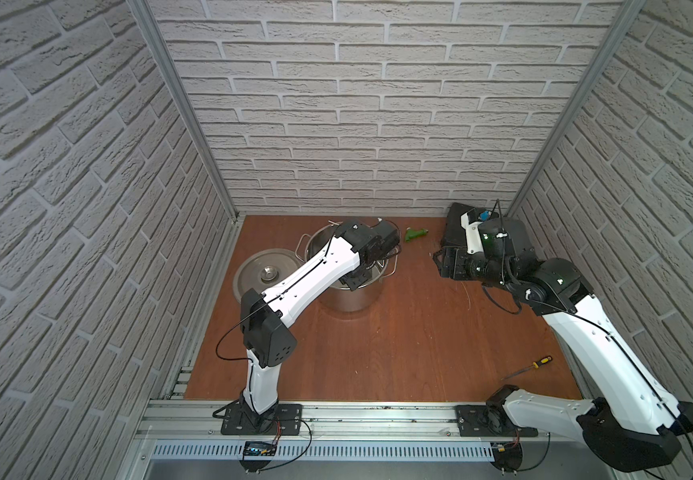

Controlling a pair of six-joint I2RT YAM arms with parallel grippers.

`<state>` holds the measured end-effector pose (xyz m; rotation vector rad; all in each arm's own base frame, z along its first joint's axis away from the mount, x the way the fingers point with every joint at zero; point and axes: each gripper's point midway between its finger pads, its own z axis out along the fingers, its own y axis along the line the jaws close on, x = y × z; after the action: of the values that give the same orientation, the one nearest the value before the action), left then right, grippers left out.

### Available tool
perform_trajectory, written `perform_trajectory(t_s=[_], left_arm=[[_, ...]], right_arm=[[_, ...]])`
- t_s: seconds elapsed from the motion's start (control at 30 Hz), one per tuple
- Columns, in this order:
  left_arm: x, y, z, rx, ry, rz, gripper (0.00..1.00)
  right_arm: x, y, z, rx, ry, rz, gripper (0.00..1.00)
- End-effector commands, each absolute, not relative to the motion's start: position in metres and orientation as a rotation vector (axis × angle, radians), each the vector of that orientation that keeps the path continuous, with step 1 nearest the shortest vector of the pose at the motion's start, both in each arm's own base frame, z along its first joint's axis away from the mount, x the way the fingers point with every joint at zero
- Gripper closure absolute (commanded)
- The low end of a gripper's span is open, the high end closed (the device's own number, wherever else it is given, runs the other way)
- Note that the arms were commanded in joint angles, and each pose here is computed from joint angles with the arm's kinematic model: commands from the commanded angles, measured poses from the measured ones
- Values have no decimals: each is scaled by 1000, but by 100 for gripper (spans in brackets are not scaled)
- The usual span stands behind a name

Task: Stir the soup with a spoon
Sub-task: Stir the soup in the pan with a stick.

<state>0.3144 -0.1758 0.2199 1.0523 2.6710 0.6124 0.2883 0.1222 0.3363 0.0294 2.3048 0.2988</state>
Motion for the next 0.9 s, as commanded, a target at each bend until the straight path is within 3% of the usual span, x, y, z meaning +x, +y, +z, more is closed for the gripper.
perform_trajectory(t_s=[0.0, 0.33, 0.53, 0.87], left_arm=[[286, -163, 235, 1029, 2680, 549, 100], [264, -108, 237, 960, 2786, 655, 100], [292, -87, 237, 837, 2807, 739, 100], [352, -134, 221, 871, 2751, 697, 100]], right_arm=[[296, 124, 343, 75, 2247, 339, 21], [308, 141, 341, 96, 2240, 429, 24], [304, 141, 341, 96, 2239, 445, 24], [295, 134, 333, 61, 2259, 401, 21]])
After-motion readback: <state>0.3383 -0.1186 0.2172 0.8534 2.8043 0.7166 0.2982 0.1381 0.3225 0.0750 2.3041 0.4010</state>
